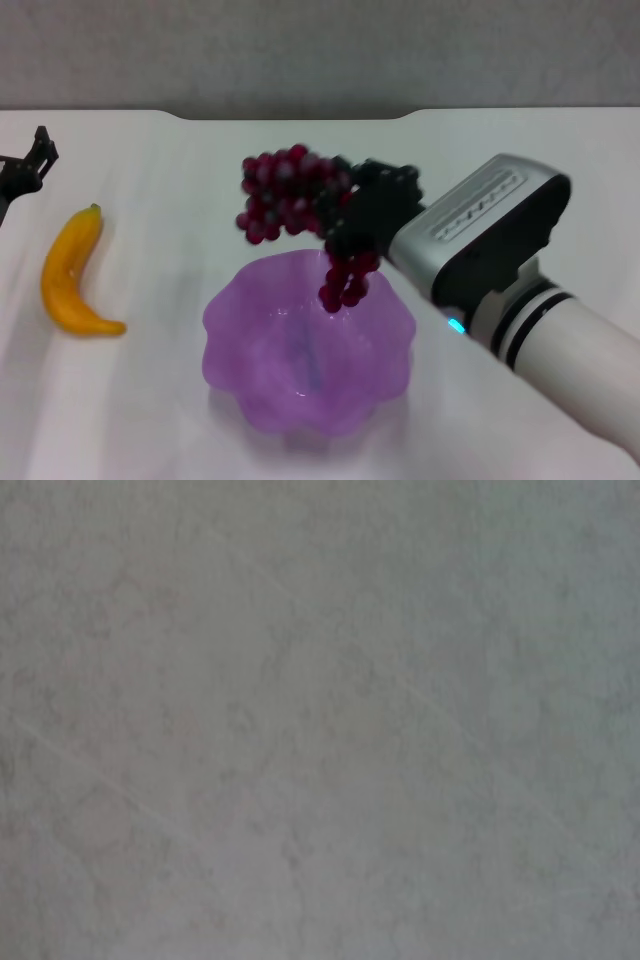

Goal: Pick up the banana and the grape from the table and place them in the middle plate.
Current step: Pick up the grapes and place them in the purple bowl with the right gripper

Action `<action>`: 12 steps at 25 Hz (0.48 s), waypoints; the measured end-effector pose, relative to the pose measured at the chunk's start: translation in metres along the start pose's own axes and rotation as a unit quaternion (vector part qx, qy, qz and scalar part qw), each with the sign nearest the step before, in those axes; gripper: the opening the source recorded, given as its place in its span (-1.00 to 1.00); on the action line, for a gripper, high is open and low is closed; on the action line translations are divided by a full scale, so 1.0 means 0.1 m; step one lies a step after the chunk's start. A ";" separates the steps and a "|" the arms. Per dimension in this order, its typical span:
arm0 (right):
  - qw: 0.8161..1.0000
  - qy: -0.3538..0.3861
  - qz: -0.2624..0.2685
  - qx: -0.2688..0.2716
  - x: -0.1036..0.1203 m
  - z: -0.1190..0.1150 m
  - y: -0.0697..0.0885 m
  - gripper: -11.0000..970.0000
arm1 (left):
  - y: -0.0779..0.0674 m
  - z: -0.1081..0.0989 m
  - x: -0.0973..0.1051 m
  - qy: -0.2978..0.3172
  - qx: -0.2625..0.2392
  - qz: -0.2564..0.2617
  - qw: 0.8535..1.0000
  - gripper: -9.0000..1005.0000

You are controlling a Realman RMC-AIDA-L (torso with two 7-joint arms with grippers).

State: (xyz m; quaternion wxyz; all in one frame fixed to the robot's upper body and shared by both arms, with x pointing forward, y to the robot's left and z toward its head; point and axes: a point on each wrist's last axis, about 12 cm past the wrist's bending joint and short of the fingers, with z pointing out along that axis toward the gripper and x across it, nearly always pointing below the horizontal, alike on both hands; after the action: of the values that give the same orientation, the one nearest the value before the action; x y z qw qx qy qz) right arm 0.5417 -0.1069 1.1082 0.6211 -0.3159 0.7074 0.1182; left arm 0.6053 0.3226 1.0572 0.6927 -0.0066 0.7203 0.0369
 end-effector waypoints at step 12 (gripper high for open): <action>0.995 0.056 0.018 -0.076 0.16 -0.08 0.18 -0.40 | 0.01 -0.01 0.01 0.001 -0.001 0.000 1.000 0.58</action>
State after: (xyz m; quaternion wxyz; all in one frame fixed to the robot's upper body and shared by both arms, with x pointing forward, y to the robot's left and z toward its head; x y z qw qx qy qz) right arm 0.5238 -0.1026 1.0903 0.5522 -0.3553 0.7359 0.1652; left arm 0.6040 0.3237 1.0562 0.6916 -0.0074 0.7212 0.0379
